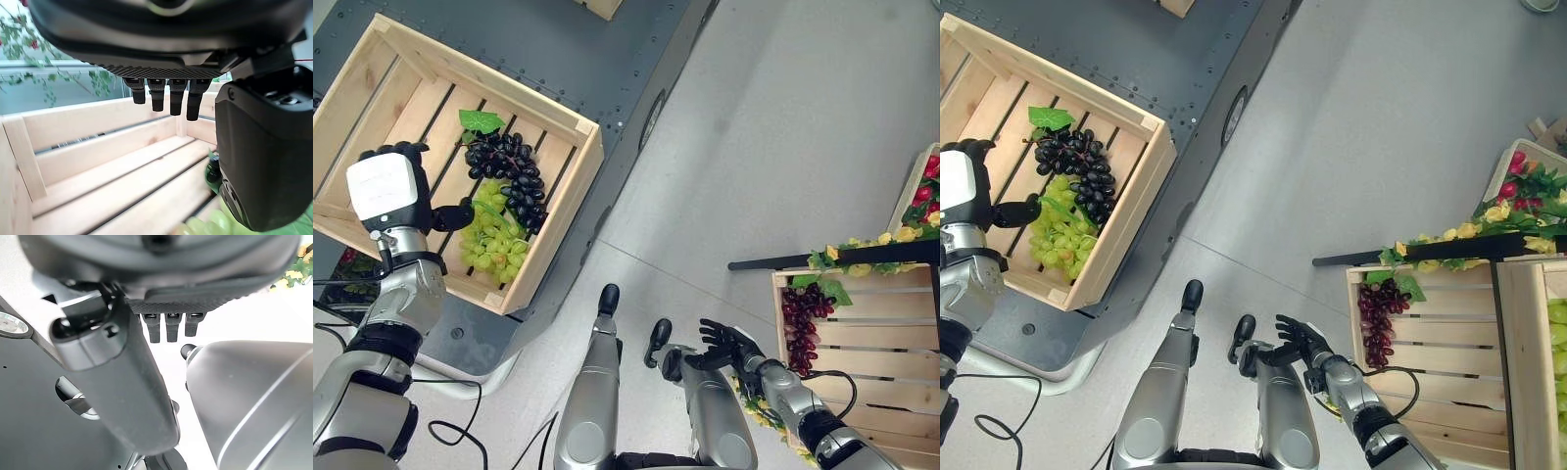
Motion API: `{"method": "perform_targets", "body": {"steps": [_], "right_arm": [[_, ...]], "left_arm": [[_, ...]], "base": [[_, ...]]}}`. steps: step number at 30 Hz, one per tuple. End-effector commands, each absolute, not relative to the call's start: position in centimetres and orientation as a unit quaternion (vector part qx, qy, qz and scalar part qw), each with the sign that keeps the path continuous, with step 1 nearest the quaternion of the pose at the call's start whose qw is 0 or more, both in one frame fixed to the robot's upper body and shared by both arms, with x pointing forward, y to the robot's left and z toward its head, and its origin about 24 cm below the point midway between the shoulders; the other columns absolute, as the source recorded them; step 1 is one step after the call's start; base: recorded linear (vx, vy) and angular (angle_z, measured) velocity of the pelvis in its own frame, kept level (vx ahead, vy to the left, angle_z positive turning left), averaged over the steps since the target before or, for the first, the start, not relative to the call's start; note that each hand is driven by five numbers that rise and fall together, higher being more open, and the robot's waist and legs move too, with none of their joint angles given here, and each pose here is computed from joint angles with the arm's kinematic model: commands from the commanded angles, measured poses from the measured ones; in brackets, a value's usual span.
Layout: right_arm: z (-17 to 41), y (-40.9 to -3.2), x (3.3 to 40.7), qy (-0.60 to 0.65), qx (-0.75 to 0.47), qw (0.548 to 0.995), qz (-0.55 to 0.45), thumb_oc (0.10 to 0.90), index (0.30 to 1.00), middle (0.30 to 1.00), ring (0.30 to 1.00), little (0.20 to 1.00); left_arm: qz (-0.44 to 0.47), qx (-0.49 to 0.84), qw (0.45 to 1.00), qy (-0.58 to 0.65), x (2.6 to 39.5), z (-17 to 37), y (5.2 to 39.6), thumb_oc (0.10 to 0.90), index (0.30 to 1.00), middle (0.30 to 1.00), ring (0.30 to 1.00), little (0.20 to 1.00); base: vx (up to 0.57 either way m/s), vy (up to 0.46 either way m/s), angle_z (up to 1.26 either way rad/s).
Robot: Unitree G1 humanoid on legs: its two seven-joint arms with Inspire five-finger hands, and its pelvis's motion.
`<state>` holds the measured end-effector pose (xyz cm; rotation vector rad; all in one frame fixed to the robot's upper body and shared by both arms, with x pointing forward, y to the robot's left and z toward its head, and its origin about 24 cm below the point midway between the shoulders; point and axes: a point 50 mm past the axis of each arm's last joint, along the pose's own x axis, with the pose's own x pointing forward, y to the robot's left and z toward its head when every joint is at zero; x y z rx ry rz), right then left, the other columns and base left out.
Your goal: Pick up the fruits from the basket on one side to the basket on the other side
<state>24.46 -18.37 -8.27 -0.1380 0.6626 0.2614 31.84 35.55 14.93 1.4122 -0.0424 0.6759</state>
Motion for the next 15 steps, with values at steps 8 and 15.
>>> {"method": "perform_targets", "body": {"steps": [8,15], "right_arm": [[-8.7,-19.4,23.1,0.326,-0.074,0.936,0.113,0.8,0.9,0.9,0.9,0.9],[-8.6,-18.9,23.1,0.325,-0.071,0.936,0.112,0.8,0.9,0.9,0.9,0.9]], "left_arm": [[0.357,0.523,0.773,-0.036,31.9,16.6,35.9,0.8,0.9,0.9,0.9,0.9],[0.37,0.457,0.809,0.009,31.7,15.0,36.3,0.8,0.9,0.9,0.9,0.9]], "base": [[0.0,0.0,0.0],[0.0,0.0,0.0]]}}
